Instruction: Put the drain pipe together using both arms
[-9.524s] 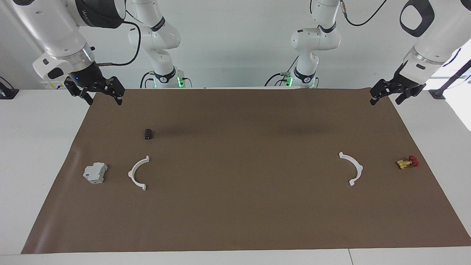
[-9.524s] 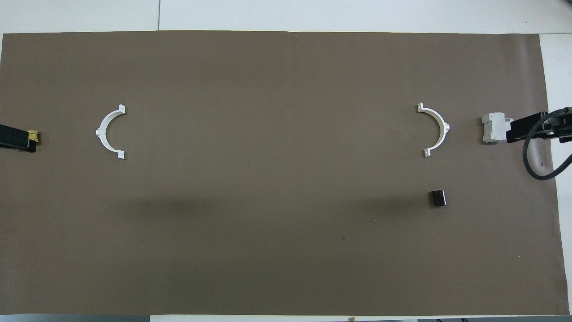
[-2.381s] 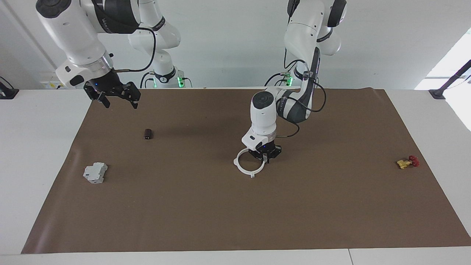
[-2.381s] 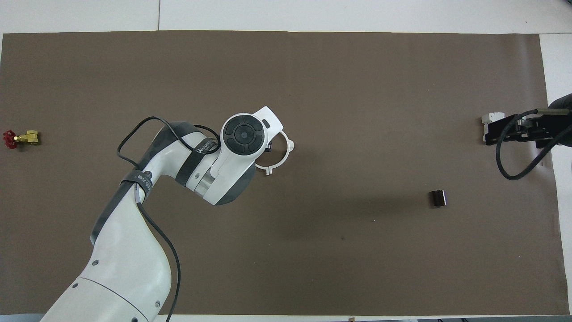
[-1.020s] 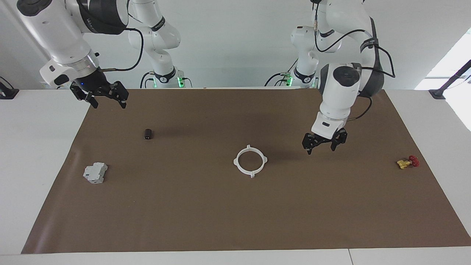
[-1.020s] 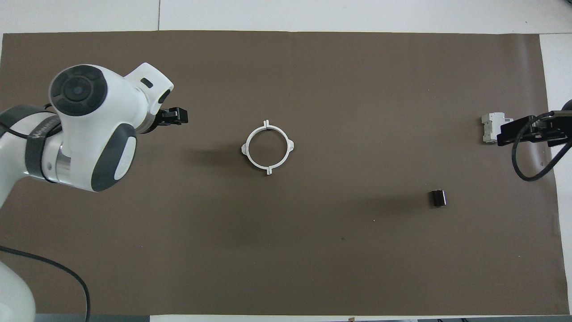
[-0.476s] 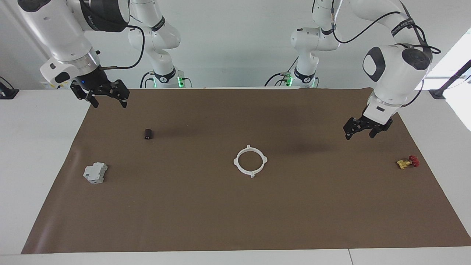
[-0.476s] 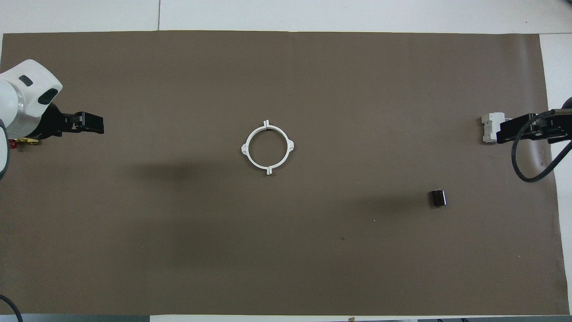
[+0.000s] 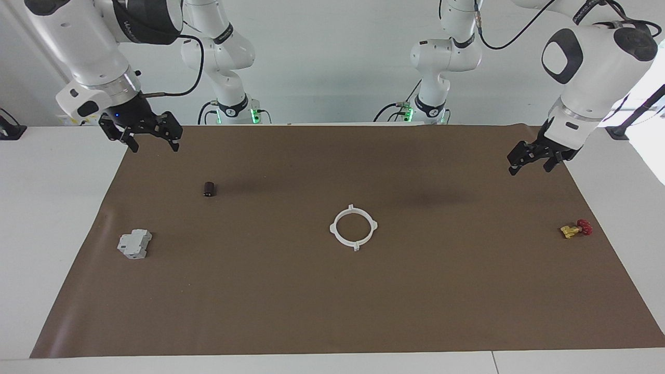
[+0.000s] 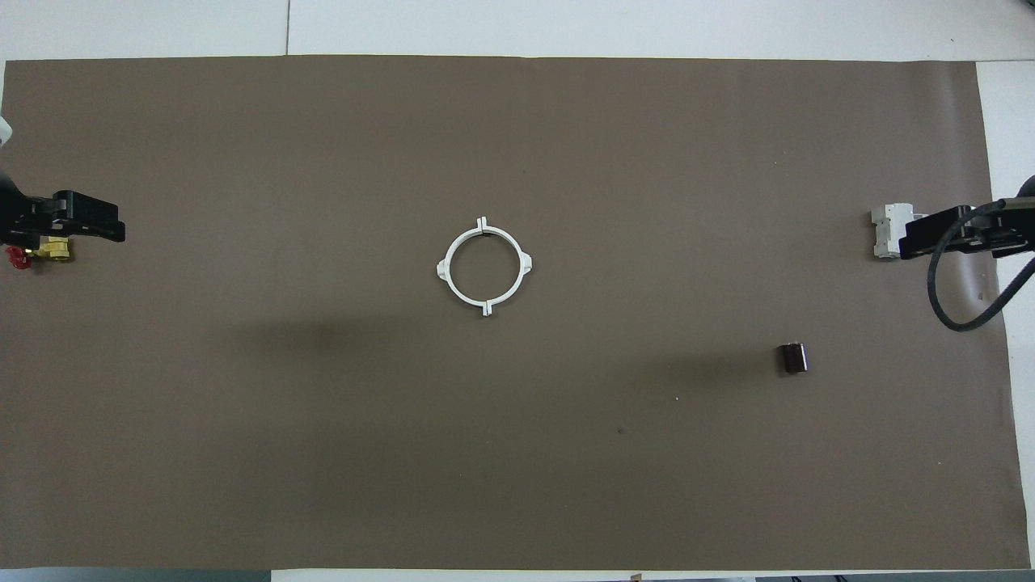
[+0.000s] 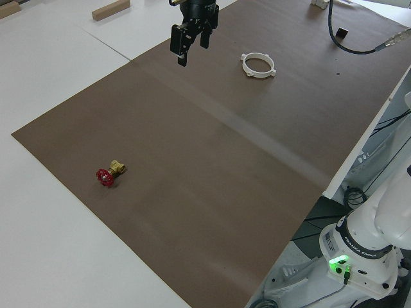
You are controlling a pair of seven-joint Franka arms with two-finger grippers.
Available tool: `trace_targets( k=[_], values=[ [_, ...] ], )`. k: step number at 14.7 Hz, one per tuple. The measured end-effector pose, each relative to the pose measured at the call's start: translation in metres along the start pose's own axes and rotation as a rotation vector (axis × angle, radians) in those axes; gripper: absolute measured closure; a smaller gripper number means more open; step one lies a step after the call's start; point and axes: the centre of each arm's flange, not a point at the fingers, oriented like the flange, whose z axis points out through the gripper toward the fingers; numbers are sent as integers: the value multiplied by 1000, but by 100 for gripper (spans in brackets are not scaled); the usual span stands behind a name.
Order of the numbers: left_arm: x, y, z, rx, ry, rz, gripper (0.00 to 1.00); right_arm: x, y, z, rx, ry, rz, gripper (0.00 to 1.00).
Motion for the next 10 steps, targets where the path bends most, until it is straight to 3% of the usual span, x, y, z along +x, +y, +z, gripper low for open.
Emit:
trace_targets(
  k=[4,10],
  values=[
    [-11,-13,-15,-2,-54,-21,0,1,0,-1,0,10,-2,0],
    [-19,-44,-25,-4,-47,-18,0,1,0,-1,0,10,-2,0]
  ],
)
